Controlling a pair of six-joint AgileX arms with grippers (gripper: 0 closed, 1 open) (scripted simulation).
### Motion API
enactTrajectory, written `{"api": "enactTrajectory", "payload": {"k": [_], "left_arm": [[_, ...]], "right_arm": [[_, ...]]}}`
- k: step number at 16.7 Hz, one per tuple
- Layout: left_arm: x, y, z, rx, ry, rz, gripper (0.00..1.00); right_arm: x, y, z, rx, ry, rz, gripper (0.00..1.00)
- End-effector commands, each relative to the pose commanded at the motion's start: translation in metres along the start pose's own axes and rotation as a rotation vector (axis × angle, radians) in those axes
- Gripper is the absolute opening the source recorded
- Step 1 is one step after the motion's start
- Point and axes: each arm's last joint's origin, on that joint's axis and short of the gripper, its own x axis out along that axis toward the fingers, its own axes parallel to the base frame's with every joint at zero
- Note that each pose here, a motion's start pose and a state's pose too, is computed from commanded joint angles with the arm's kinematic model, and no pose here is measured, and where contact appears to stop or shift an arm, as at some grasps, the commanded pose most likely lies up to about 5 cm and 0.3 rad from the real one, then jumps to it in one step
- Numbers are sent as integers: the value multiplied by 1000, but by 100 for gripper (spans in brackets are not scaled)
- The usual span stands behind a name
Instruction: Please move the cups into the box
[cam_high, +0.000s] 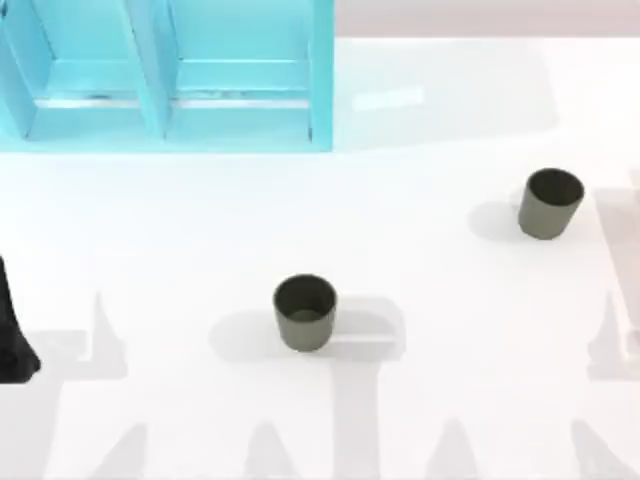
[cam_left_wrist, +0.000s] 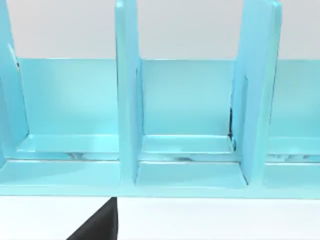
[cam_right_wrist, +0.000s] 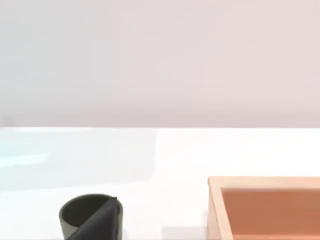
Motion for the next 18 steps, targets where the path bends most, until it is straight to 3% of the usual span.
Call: {"api": "enactTrajectory", "payload": {"k": [5,11,18], "left_arm": [[0,0,0,0,0,0,100],[0,0,0,0,0,0,100],[0,0,0,0,0,0,100]], "right_arm": [[0,0,11,2,45,1,100],[19,2,74,19,313,11,100],[115,10,158,45,779,20,100]]}}
